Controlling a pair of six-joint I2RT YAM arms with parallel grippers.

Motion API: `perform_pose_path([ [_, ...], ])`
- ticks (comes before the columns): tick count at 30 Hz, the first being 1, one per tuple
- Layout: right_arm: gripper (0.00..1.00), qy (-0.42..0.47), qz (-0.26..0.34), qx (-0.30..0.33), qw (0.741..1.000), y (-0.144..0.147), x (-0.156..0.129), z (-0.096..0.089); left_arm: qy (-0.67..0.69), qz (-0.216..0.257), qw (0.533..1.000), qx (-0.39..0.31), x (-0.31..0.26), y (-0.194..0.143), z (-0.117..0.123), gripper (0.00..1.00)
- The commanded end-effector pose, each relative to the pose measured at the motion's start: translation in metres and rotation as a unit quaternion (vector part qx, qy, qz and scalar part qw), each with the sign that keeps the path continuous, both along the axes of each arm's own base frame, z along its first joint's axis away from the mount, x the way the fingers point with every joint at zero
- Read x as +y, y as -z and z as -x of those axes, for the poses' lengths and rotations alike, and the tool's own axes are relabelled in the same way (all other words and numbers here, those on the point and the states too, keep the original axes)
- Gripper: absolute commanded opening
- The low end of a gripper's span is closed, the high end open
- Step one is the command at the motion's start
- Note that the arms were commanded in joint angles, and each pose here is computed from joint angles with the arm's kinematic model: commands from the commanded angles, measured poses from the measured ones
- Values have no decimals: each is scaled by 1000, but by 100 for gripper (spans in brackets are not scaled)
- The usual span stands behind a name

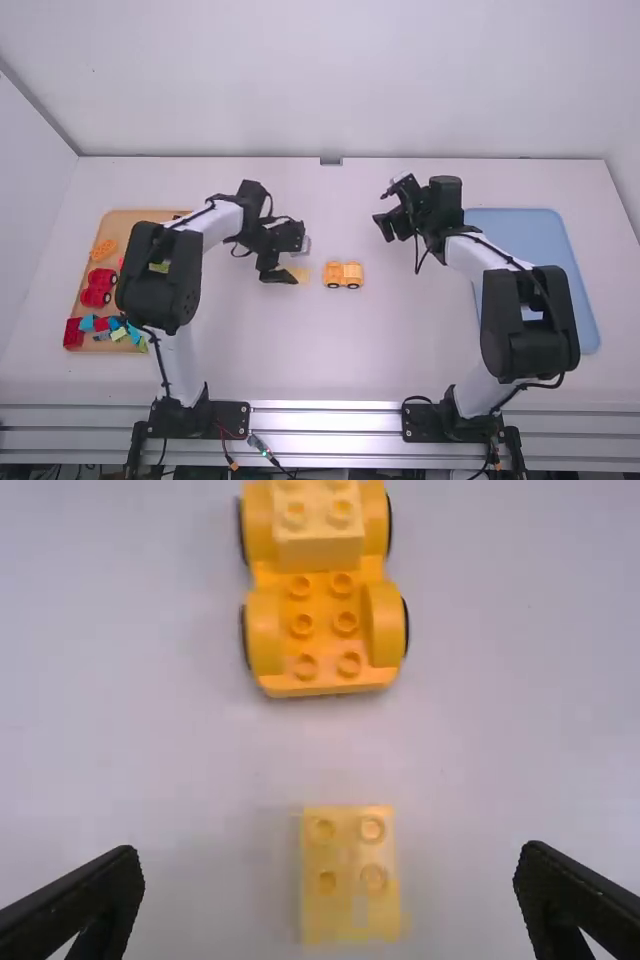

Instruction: Assemble lego blocks to make yellow taxi

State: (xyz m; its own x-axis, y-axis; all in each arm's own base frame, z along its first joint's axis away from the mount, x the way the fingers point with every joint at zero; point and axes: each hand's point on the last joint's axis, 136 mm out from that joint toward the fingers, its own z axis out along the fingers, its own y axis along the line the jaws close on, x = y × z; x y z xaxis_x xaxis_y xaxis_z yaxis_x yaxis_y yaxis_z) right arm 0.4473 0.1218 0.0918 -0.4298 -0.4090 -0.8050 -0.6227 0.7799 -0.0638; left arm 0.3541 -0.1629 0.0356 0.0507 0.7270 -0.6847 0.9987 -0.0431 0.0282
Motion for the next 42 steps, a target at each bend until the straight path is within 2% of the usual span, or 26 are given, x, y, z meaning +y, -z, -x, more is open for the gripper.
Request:
perform_pose_path([
  [1, 99, -7, -4, 0, 1000, -2, 5, 1, 9, 143, 990, -3, -9, -25, 11, 99],
  [5, 99, -9, -4, 1, 1000, -2, 7, 2, -26, 192, 981, 6, 0, -15, 13, 99],
  [8, 99, -9, -4, 3, 1000, -1, 7, 2, -35, 204, 978, 4, -3, -3, 16, 99],
  [23, 99, -8, 0, 31, 999, 9, 5, 11, -54, 187, 979, 51, -4, 56, 18, 100],
  [24, 99, -9, 1, 35, 999, 11, 5, 12, -46, 187, 981, 42, -3, 60, 17, 94],
  [27, 99, -8, 1, 38, 999, 11, 5, 13, -27, 185, 982, 19, -3, 62, 20, 89],
  [28, 99, -8, 1, 38, 999, 12, 5, 13, -22, 185, 982, 13, -3, 62, 20, 84],
  [29, 99, -9, 1, 38, 999, 12, 5, 13, -22, 185, 982, 11, -3, 62, 20, 77],
  [30, 99, -9, 1, 39, 999, 12, 5, 13, -24, 184, 982, 13, -3, 62, 20, 64],
  [32, 99, -8, 1, 37, 999, 11, 5, 13, -25, 179, 983, 14, -2, 64, 20, 56],
  [39, 99, -8, 0, 34, 999, 10, 5, 12, -27, 163, 986, 13, 0, 69, 19, 48],
  [40, 99, -9, 0, 34, 999, 10, 5, 12, -28, 164, 986, 10, 1, 69, 18, 43],
  [42, 99, -8, 0, 33, 999, 10, 5, 12, -29, 164, 986, 6, 2, 68, 16, 39],
])
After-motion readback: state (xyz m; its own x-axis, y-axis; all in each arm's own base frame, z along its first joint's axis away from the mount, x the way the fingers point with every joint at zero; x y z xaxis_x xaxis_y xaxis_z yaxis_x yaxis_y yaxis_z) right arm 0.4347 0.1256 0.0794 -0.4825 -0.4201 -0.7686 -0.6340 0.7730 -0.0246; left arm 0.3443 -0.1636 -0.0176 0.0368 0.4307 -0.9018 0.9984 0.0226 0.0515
